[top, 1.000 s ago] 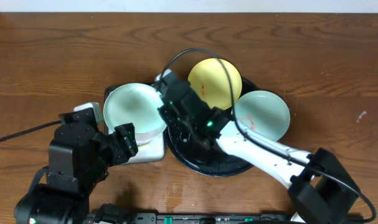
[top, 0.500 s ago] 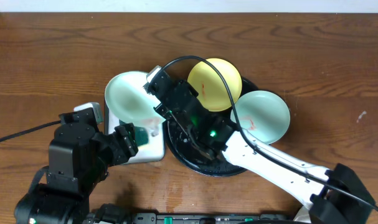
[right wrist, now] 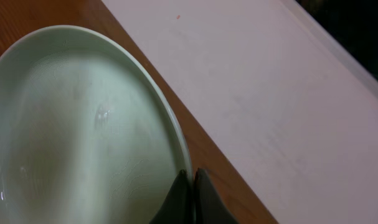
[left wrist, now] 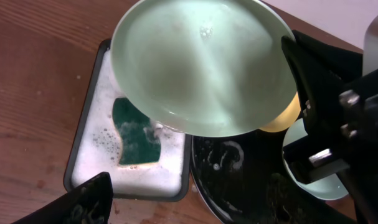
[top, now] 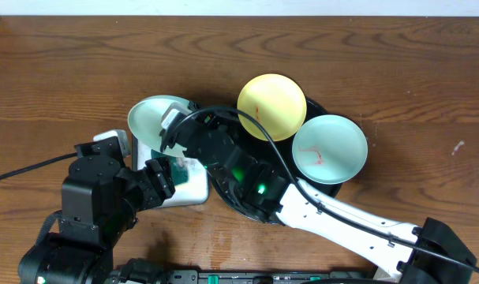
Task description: Clean dirty plates on tray and stack at the side
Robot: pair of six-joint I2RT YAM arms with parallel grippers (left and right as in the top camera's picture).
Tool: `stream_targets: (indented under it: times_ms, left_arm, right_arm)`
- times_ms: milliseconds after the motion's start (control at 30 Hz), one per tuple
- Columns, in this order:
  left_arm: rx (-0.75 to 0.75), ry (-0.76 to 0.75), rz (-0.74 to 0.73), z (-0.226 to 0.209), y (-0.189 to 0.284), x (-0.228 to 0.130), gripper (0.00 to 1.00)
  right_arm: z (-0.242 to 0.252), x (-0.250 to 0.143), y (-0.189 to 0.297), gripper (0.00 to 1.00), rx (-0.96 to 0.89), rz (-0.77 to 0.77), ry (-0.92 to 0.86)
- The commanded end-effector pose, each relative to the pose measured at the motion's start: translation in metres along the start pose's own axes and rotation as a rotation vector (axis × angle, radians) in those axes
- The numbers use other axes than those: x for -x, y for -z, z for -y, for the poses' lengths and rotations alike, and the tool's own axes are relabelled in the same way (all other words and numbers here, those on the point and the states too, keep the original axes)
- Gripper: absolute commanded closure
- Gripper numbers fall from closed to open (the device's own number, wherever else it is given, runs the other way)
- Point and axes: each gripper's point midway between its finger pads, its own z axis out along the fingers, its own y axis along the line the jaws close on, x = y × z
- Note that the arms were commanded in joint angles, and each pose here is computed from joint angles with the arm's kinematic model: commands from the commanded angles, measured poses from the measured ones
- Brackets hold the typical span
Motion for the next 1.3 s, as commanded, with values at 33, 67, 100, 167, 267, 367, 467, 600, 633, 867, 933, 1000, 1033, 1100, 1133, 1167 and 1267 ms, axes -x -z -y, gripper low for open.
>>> stream_targets:
  times_ms: [33,67,100,167,267,367,467,600,633,867,933,1000,1033,1100,1133,1167,1267]
  left_arm:
    - [-0.010,-0.001,0.007,0.002,0.003,0.003,0.20]
    - [-0.010,-0.001,0.007,0.002,0.003,0.003,0.20]
    - [-0.010,-0.001,0.007,0.002,0.003,0.003,0.21]
    - [-0.010,-0.001,0.007,0.002,0.003,0.003,0.20]
    - [-0.010,-0.001,0.007,0.002,0.003,0.003,0.21]
    - [-0.010,-0.001,0.007,0.002,0.003,0.003,0.20]
    - [-0.010,-0.001,0.007,0.002,0.003,0.003,0.20]
    - [-0.010,-0.001,0.007,0.002,0.003,0.003,0.20]
    - [-0.010,-0.001,0.007,0.002,0.003,0.003,0.20]
    - [-0.010,-0.001,0.007,0.002,0.003,0.003,0.20]
    - [-0.010,-0.001,0.007,0.002,0.003,0.003,0.20]
    - [-0.010,-0.001,0.007,0.002,0.003,0.003,0.20]
    - [-0.010,-0.001,0.007,0.002,0.003,0.003,0.20]
    - [-0.010,-0.001,0.007,0.002,0.003,0.003,0.20]
    - [-0.010,-0.001,0.007,0.002,0.003,0.003,0.20]
    - [-0.010,-0.001,0.007,0.002,0.003,0.003,0.20]
    - [-0.010,-0.001,0.007,0.002,0.003,0.003,0.20]
  right_arm:
    - [0.023,0.013,0.009,0.99,-0.083,0.013,0.005]
    - [0.024,0.014,0.009,0.99,-0.085,0.018,0.001]
    - [0.024,0.015,0.009,0.99,-0.087,0.020,-0.001]
    - [0.024,0.015,0.009,0.99,-0.088,0.022,-0.002]
    - [0.024,0.015,0.009,0.99,-0.087,0.022,-0.002]
    - [0.025,0.016,0.009,0.99,-0.089,0.025,-0.003]
    - [0.025,0.016,0.009,0.99,-0.090,0.025,0.015]
    - [0.025,0.017,0.010,0.99,-0.091,0.026,0.033]
    - [0.025,0.017,0.010,0.99,-0.092,0.026,0.035]
    - [0.026,0.018,0.010,0.99,-0.094,0.031,0.031]
    - [0.025,0.019,0.010,0.99,-0.091,0.033,0.023]
    - [0.020,0.016,0.009,0.99,-0.066,0.026,0.033]
    - [0.020,0.014,0.009,0.99,-0.070,0.017,0.077]
    - [0.038,0.011,0.009,0.99,-0.148,-0.006,0.081]
    - [0.041,0.012,0.008,0.99,-0.157,0.001,0.025]
    - [0.035,0.013,0.007,0.99,-0.122,0.016,0.007]
    - [0.030,0.010,0.008,0.99,-0.109,-0.004,0.113]
